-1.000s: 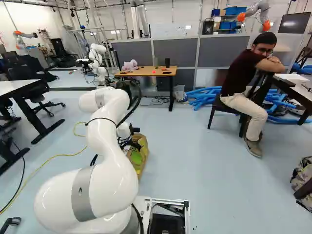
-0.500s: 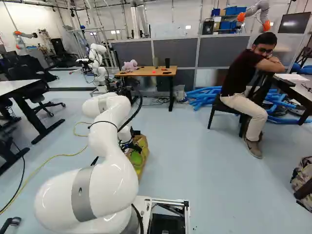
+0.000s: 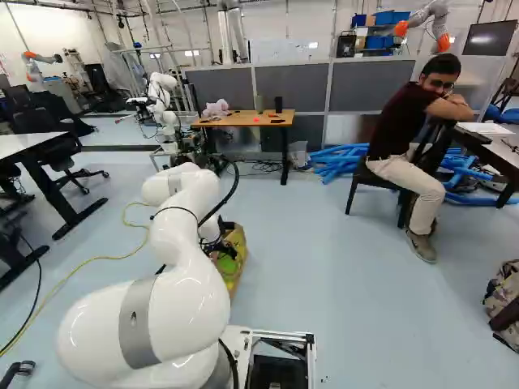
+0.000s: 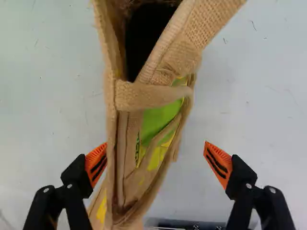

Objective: Pick up the bag on the ground and place it on the table

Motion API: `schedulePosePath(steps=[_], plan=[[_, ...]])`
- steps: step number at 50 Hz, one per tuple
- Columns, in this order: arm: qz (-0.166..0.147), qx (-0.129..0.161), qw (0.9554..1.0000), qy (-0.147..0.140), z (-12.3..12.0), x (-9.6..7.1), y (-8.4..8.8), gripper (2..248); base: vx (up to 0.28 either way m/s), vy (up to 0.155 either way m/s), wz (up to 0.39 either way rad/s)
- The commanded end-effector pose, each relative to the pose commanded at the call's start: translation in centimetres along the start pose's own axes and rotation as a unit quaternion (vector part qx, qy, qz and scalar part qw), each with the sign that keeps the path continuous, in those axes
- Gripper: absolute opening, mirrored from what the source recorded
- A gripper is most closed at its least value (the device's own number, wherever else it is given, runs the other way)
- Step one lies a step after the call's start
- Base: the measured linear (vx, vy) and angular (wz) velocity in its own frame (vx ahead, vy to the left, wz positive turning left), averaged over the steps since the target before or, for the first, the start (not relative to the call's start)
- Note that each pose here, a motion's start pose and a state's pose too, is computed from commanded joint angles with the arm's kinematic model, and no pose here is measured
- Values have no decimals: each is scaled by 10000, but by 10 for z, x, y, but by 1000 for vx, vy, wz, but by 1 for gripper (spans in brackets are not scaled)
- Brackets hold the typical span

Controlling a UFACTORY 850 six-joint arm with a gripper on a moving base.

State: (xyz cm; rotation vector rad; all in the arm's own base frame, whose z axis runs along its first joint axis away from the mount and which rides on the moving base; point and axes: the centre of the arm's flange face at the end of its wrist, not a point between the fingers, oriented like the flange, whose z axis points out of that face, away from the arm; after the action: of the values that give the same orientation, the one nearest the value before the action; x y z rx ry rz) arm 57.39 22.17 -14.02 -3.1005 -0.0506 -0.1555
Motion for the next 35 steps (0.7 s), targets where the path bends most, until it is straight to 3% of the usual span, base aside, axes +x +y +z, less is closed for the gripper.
schedulePosePath(steps=[34,35], plan=[[0,7,10000,21,45,-7,2,247,0,0,0],[0,7,10000,21,45,-7,3,217,0,0,0]])
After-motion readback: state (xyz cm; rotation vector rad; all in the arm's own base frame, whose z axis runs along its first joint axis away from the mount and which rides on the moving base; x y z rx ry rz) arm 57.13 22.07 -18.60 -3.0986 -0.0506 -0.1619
